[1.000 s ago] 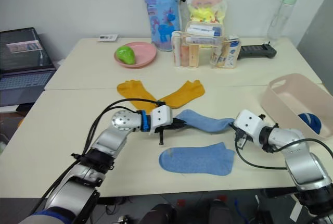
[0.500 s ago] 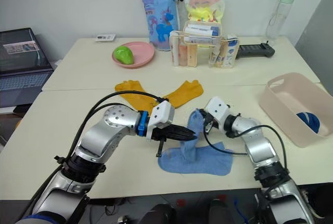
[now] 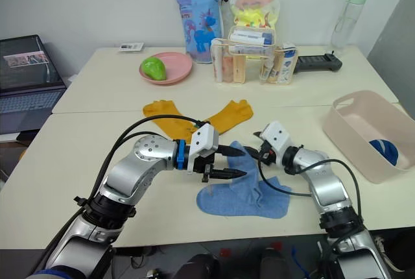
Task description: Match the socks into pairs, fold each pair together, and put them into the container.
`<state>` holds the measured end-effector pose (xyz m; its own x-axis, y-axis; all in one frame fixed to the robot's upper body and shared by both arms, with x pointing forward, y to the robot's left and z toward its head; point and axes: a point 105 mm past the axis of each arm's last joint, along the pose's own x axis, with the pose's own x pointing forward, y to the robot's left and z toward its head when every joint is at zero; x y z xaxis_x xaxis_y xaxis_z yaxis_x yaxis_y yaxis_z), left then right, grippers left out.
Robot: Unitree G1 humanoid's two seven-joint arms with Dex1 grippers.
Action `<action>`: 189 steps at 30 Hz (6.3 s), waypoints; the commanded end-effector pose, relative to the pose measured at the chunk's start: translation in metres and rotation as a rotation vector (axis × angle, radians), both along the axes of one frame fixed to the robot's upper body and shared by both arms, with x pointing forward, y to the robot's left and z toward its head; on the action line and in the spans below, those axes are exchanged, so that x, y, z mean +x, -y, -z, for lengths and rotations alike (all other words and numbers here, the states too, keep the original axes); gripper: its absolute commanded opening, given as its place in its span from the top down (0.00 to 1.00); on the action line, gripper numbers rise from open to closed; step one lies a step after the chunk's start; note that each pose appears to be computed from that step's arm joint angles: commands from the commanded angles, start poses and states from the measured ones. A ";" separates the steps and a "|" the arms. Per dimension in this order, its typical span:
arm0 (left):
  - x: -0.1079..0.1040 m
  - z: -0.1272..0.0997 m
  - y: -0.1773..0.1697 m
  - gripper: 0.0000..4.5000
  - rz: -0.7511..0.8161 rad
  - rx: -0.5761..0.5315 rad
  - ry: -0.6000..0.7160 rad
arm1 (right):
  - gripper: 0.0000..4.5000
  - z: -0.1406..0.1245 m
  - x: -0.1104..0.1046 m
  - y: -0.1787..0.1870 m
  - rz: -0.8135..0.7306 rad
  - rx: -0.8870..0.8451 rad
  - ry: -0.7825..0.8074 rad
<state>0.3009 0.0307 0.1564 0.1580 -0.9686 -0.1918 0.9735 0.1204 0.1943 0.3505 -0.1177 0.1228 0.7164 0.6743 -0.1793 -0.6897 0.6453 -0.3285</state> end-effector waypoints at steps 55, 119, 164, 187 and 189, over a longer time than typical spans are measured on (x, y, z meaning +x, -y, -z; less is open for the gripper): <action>0.069 0.046 -0.016 1.00 -0.232 0.116 0.108 | 0.57 0.014 -0.101 0.040 0.066 0.046 -0.421; 0.042 0.058 -0.068 0.03 -0.517 0.061 -0.166 | 0.24 0.017 -0.034 0.080 0.302 0.036 -0.282; -0.001 0.004 -0.073 1.00 -0.348 -0.158 -0.312 | 1.00 -0.051 -0.081 0.046 -0.003 0.214 -0.407; -0.061 0.044 -0.092 1.00 -0.313 -0.084 -0.615 | 1.00 -0.029 -0.128 0.045 -0.084 0.267 -0.658; -0.064 0.049 -0.092 1.00 -0.317 -0.079 -0.624 | 1.00 -0.026 -0.128 0.048 -0.073 0.264 -0.664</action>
